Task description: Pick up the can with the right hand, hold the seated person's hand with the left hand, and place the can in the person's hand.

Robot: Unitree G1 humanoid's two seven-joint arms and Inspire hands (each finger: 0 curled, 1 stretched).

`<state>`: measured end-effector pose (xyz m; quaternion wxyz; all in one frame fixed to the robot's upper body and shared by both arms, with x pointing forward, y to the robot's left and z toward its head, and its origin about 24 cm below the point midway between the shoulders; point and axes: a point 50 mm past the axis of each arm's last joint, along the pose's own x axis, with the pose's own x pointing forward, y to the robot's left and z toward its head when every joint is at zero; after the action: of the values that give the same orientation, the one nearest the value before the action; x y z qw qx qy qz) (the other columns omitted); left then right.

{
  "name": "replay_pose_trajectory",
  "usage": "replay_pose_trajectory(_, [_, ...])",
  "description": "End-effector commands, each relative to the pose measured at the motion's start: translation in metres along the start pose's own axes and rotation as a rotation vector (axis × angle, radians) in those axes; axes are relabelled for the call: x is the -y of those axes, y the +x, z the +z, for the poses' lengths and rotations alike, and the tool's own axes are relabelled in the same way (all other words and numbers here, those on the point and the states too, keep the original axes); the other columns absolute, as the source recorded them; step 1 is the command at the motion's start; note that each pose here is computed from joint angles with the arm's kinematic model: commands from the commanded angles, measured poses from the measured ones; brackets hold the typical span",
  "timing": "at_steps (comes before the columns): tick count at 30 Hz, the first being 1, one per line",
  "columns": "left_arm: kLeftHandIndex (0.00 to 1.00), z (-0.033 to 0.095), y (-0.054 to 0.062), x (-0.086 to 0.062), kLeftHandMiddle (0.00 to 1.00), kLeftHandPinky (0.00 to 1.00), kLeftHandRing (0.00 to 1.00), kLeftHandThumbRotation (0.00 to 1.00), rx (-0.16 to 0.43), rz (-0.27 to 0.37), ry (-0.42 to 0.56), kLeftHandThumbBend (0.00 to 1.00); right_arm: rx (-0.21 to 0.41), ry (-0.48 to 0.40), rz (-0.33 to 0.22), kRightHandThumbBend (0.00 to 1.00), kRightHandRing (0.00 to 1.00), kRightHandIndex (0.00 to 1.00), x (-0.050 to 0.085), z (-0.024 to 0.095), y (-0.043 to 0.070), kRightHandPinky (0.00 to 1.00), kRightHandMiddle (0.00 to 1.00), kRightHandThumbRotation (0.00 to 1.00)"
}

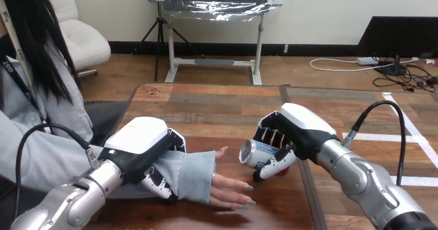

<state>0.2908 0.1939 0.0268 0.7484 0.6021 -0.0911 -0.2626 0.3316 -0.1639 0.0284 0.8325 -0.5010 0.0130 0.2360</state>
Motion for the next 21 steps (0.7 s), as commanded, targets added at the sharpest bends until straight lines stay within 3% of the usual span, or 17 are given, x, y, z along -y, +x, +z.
replay_pose_trajectory(1, [0.42,0.02,0.016,-0.042,0.4,0.31,0.35,0.0,0.1,0.179,-0.002,0.9,0.102,-0.057,-0.091,0.84,0.42,0.48,0.035,0.031,0.015,0.38,0.49,0.0])
replay_pose_trajectory(21, [0.39,0.027,0.017,-0.046,0.38,0.31,0.33,0.0,0.117,0.185,0.009,0.89,0.164,-0.098,-0.05,0.84,0.44,0.48,0.023,0.042,0.015,0.43,0.48,0.0])
